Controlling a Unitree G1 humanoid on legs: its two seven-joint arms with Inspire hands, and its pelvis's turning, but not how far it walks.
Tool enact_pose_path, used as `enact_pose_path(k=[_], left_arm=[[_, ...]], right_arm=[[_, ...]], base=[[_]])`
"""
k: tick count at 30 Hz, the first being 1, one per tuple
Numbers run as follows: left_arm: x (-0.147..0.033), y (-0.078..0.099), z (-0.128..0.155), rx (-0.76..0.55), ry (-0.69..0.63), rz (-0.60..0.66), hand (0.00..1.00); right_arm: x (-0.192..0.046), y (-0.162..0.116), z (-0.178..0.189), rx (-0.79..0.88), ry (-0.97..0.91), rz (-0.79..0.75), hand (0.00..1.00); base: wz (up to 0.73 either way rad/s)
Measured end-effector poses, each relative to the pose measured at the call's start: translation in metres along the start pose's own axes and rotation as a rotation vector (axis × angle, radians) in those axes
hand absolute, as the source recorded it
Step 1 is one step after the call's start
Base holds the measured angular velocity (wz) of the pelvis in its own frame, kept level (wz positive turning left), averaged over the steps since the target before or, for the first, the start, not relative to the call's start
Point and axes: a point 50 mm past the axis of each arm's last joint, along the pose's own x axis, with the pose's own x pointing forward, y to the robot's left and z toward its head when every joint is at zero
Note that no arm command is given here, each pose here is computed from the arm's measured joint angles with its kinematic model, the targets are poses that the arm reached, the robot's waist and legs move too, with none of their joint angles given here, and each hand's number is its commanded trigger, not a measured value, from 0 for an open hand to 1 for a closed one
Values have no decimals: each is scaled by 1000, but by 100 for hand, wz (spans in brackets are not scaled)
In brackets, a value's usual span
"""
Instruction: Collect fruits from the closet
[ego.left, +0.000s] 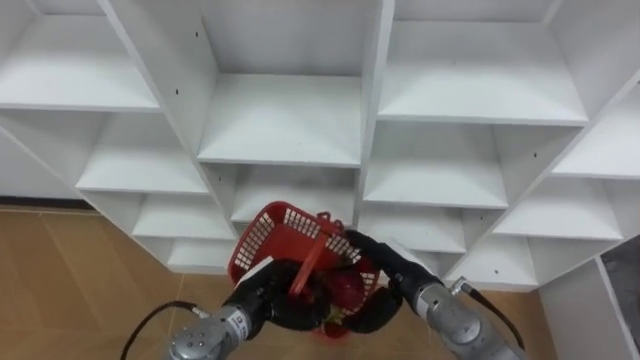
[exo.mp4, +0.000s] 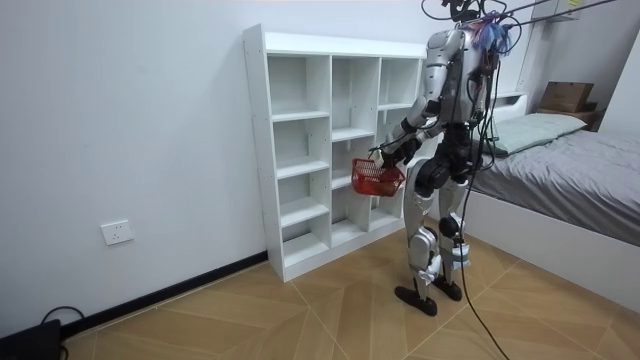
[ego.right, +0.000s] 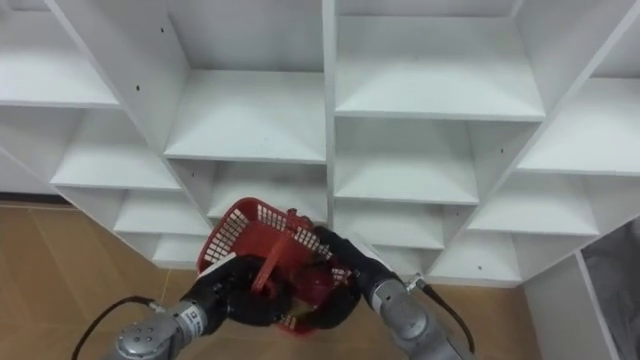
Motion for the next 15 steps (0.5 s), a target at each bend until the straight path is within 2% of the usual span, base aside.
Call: enact_pose_path(k=[15], left_arm=[[-9, 14, -17, -45, 46, 160, 100]], right_arm=[[-3, 0, 3, 3, -25, -7, 0]], base=[[0]])
